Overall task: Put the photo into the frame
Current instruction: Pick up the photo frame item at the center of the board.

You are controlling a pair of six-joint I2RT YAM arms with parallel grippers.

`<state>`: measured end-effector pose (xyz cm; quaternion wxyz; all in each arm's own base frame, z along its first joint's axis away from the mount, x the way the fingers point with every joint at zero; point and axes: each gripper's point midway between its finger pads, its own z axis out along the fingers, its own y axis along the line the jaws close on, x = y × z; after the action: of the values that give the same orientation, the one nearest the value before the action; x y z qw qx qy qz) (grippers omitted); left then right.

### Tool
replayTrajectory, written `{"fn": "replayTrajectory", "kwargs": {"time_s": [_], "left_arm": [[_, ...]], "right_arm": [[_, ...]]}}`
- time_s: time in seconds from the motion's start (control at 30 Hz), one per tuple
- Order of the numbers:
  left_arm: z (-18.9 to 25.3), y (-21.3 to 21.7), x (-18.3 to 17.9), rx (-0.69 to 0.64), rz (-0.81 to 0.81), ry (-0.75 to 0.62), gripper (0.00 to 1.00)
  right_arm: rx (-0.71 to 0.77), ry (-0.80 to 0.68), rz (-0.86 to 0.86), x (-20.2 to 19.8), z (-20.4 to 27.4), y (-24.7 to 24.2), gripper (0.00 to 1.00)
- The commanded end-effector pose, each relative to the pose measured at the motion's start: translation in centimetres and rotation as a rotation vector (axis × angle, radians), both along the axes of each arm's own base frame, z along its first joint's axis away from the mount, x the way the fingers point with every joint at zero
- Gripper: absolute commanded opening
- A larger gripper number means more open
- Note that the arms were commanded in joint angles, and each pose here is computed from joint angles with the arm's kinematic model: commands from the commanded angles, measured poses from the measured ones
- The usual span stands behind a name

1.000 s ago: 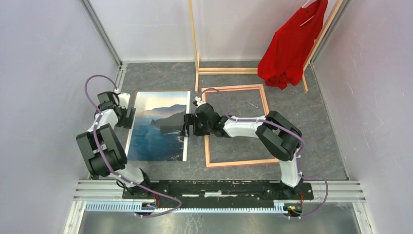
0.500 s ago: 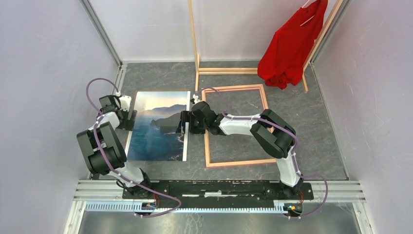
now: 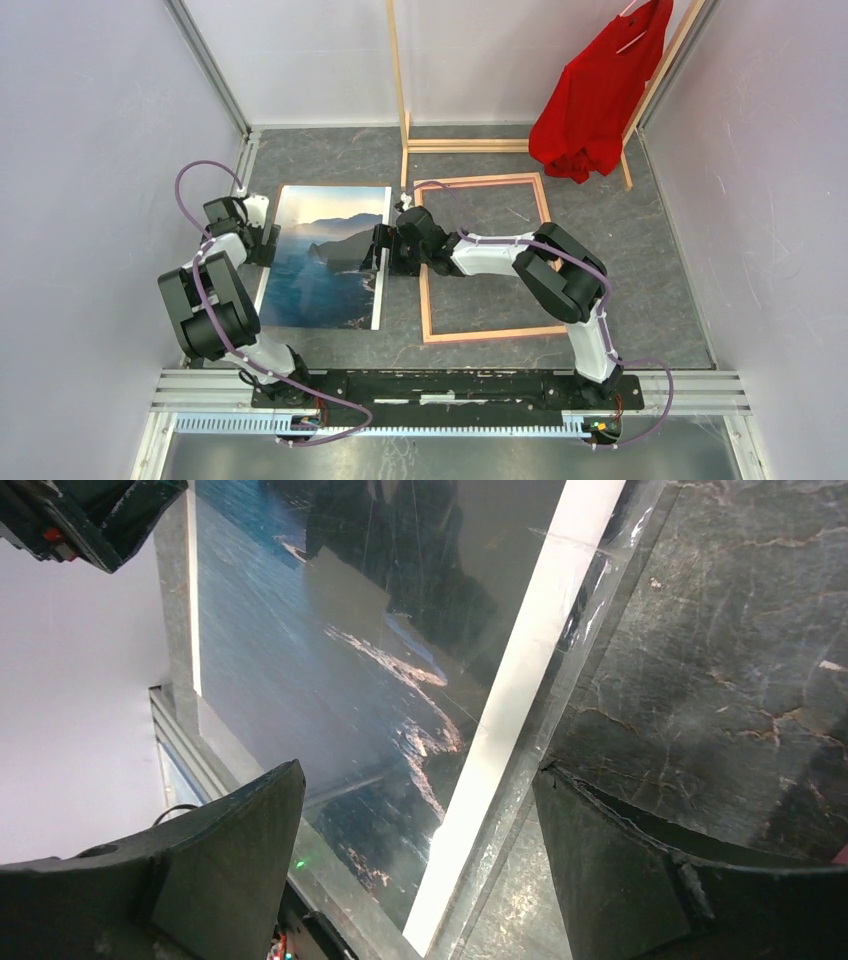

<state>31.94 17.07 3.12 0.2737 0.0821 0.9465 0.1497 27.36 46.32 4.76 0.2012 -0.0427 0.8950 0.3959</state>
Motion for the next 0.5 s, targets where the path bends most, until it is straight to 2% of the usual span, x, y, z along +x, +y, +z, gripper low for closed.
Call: {"fn": "replayTrajectory", "kwargs": {"time_s": [0.0,0.23,0.47], "left_arm": [[-4.3,-2.0,-3.3,-0.065,-0.069,0.150,1.00],[-4.0,-2.4,-3.5,-0.075,-0.089,0.147,1.00],[-4.2,-2.4,-3.7,-0.073,-0.087,0.156,1.00]], "right_arm": [[0.155,0.001,0.012,-0.3,4.3,1.5,0.91],[0.269,-0.017,0.022,-0.2,8.7,2.2,0.91],[0.320,-0.009,0.021,-0.6,10.0,2.1,0.91]]}}
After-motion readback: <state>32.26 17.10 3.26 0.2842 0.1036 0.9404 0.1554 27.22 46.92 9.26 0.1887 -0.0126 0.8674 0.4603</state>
